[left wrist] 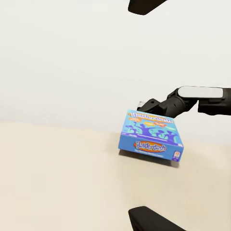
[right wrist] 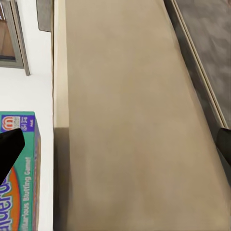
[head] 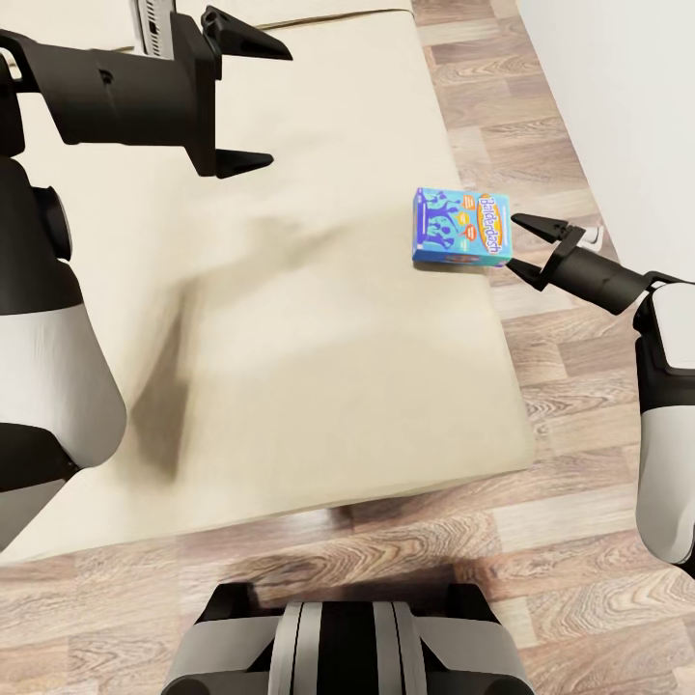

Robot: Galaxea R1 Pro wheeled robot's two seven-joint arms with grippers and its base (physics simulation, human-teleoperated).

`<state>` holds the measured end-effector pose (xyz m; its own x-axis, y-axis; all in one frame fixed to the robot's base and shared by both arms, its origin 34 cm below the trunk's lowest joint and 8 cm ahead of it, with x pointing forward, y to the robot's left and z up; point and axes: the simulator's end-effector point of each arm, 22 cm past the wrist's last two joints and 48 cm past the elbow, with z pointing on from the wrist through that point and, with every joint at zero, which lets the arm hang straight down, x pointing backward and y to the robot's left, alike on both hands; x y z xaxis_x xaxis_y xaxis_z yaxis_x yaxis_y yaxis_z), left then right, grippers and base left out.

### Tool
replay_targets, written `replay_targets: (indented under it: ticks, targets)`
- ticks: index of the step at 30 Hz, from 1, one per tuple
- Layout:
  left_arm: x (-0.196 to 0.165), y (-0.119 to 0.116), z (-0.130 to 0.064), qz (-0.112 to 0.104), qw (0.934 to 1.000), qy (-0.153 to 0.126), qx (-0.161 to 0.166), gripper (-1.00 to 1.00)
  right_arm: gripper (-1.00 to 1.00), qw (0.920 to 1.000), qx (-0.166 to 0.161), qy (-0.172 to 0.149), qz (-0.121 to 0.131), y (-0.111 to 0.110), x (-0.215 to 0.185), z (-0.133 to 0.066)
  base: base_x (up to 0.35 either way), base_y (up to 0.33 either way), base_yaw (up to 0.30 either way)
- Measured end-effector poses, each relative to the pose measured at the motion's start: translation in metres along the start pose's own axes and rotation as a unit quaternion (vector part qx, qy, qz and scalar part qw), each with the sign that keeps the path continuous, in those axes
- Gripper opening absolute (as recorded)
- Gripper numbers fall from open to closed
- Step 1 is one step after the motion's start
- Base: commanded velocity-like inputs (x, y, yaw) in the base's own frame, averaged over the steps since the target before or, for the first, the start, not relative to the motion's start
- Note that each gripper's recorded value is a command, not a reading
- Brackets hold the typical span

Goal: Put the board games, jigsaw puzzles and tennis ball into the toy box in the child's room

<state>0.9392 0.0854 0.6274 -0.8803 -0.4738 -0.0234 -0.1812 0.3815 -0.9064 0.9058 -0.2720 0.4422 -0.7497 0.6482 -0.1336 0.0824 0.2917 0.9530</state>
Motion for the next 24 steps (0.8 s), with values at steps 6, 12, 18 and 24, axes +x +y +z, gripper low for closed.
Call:
replay_targets:
  ticks: [6, 12, 18, 24]
  targets:
    - [0.0001, 0.0003, 0.0000, 0.000, 1.0000, 0.000, 0.000, 1.00, 1.00, 1.0000, 0.000, 0.000, 0.000, -0.0004, 0.0003, -0.0001, 0.000, 0.000, 0.000]
    - [0.0002, 0.0003, 0.0001, 0.000, 1.0000, 0.000, 0.000, 1.00, 1.00, 1.0000, 0.000, 0.000, 0.000, -0.0004, 0.0003, -0.0002, 0.000, 0.000, 0.000]
    - [0.0002, 0.0004, 0.0001, 0.000, 1.0000, 0.000, 0.000, 1.00, 1.00, 1.0000, -0.002, 0.000, -0.003, 0.0021, -0.0003, -0.0002, 0.000, 0.000, 0.000]
    - [0.0002, 0.0004, 0.0001, 0.000, 1.0000, 0.000, 0.000, 1.00, 1.00, 1.0000, -0.005, -0.001, -0.009, 0.0068, -0.0015, -0.0004, 0.000, 0.000, 0.000]
